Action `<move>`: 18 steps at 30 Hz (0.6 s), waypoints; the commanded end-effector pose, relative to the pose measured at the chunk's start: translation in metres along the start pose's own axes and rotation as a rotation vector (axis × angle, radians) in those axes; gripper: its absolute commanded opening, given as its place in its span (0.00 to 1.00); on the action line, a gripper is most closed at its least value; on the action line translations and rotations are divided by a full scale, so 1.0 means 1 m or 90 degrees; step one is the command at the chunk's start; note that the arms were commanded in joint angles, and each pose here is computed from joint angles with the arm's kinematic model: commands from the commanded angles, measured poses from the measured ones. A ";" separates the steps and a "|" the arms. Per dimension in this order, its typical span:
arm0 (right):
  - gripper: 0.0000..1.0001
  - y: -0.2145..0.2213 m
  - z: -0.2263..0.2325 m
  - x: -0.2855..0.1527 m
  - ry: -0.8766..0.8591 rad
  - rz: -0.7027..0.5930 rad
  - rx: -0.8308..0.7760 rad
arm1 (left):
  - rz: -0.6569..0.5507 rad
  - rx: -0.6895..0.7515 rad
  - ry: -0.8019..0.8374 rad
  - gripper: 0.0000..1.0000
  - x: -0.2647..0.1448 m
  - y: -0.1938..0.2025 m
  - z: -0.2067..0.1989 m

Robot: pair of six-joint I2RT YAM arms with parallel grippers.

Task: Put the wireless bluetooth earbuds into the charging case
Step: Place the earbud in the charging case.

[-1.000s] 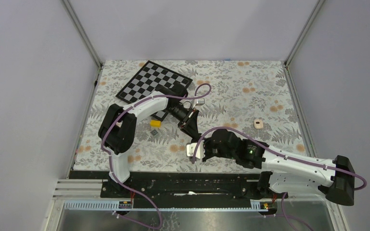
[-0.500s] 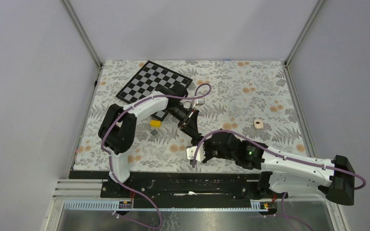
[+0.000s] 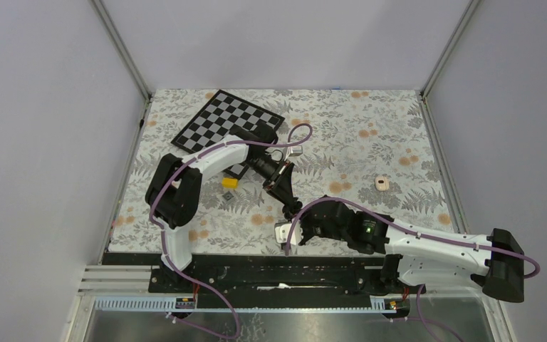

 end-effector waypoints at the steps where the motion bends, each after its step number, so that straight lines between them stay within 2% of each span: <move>1: 0.00 -0.011 -0.012 -0.002 0.040 -0.026 -0.032 | -0.001 0.029 0.031 0.00 -0.002 0.003 -0.016; 18: 0.00 0.002 0.003 -0.001 0.025 -0.010 -0.084 | 0.001 0.035 0.034 0.00 -0.001 0.005 -0.018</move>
Point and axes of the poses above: each gripper's point midway between its finger pads, its own x axis out along the fingers, its own z axis along the line the jaws close on, y = z × x, the point moved 5 cm from there along -x, back along the fingers, and after that the axes turned 1 degree about -x, right-handed, at the moved point
